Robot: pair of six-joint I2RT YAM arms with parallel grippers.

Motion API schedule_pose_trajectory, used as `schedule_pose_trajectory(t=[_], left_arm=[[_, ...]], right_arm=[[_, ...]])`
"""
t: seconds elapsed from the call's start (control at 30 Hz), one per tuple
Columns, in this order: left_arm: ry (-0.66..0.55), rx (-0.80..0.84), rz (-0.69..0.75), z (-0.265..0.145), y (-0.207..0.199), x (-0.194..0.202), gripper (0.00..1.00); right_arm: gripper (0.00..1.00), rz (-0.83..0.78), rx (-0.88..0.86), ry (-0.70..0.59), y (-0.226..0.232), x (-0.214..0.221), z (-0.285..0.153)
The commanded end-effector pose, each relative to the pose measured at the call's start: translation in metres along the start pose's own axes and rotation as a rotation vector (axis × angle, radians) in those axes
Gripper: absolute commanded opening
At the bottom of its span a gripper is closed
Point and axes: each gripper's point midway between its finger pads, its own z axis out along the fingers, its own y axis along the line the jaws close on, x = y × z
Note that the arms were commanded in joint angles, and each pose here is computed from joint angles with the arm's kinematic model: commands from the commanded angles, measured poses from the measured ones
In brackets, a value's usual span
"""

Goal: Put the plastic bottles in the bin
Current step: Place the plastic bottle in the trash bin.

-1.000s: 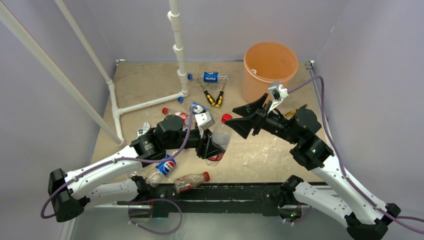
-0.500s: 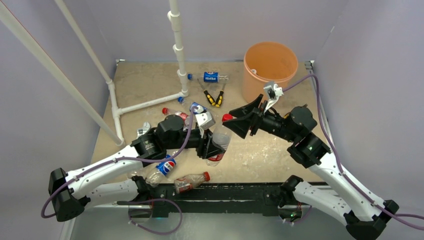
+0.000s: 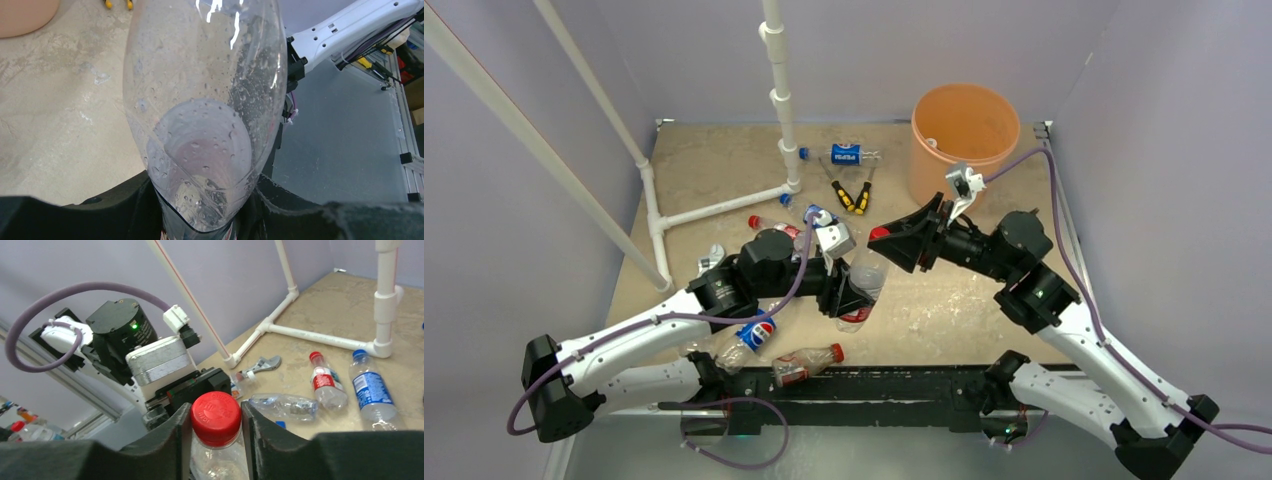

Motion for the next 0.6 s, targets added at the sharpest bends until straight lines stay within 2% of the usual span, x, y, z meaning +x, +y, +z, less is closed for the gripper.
schedule_pose_trajectory(t=[0.0, 0.1, 0.13, 0.2, 0.27, 0.3, 0.4, 0.57], left_arm=[[-0.039, 0.018, 0.023, -0.001, -0.007, -0.017, 0.35], [-0.041, 0.0, 0.017, -0.002, -0.004, -0.019, 0.5], [-0.045, -0.01, 0.016, -0.003, -0.003, -0.02, 0.56], [-0.063, -0.034, 0.011, -0.006, -0.001, -0.024, 0.72], [-0.092, -0.06, 0.008, -0.011, 0.001, -0.029, 0.82], [-0.109, -0.069, 0.008, -0.014, 0.001, -0.032, 0.92], [-0.162, -0.078, 0.02, -0.023, -0.001, -0.04, 0.98], [-0.21, -0.068, 0.031, -0.031, -0.005, -0.047, 0.99]], right_arm=[[0.32, -0.015, -0.025, -0.02, 0.004, -0.003, 0.0], [0.05, -0.022, -0.016, -0.013, 0.003, -0.002, -0.001], [0.0, -0.023, -0.006, -0.015, 0.001, -0.002, -0.001], [0.0, -0.028, 0.009, -0.022, 0.0, -0.004, -0.003], [0.0, -0.038, 0.014, -0.04, 0.002, -0.01, -0.006], [0.0, -0.046, 0.014, -0.05, 0.004, -0.013, -0.008], [0.0, -0.063, 0.01, -0.08, 0.009, -0.023, -0.014], [0.0, -0.067, 0.02, -0.133, 0.013, -0.033, -0.021]])
